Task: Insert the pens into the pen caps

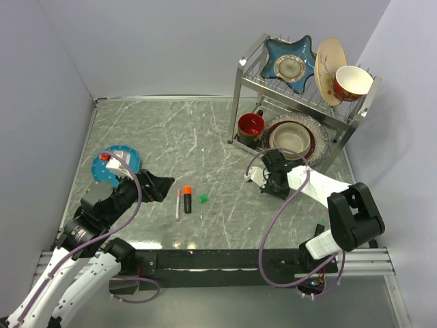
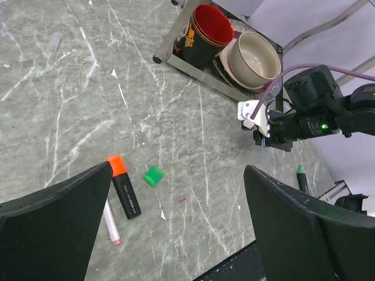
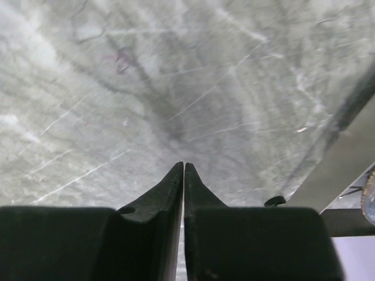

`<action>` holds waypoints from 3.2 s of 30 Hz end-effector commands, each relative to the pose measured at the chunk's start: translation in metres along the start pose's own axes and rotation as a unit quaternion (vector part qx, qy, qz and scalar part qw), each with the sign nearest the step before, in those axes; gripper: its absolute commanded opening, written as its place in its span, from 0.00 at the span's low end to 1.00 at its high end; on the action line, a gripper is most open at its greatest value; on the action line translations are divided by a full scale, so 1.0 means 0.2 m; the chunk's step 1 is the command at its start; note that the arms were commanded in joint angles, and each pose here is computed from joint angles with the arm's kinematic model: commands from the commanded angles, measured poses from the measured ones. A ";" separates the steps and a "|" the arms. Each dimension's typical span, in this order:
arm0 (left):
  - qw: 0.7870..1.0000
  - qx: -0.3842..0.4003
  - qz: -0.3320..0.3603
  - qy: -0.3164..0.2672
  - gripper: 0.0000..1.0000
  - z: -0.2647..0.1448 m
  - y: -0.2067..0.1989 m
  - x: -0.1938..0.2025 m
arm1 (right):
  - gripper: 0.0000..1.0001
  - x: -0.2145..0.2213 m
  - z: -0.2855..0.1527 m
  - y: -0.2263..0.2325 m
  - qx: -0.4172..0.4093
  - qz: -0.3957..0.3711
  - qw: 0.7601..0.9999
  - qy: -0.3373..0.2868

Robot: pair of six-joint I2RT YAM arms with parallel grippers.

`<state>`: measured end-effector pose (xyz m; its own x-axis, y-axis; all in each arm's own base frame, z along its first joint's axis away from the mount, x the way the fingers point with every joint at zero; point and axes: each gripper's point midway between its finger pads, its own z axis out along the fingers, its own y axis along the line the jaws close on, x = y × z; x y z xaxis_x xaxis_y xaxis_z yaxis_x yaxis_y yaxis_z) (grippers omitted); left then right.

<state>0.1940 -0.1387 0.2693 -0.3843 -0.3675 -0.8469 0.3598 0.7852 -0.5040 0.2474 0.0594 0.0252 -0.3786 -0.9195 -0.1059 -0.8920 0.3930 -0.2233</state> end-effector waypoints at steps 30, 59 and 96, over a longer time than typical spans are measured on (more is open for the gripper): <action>0.999 0.038 0.012 -0.013 0.99 -0.02 -0.08 -0.04 | 0.40 -0.12 -0.40 -0.01 0.085 0.768 0.592 -0.231; 0.994 0.084 0.013 -0.062 1.00 -0.18 -0.16 -0.12 | 0.95 0.74 -0.27 0.21 0.268 0.923 0.273 0.041; 0.995 0.093 0.020 -0.040 0.99 -0.15 -0.18 -0.08 | 0.79 0.51 0.00 0.18 0.133 0.947 0.289 -0.050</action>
<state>0.1617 -0.1409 0.2977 -0.3197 -0.3966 -0.8605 0.4909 0.7074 -0.5084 0.1589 -0.0495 0.0117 -0.1338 0.8864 -0.4432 0.9689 0.2109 0.1291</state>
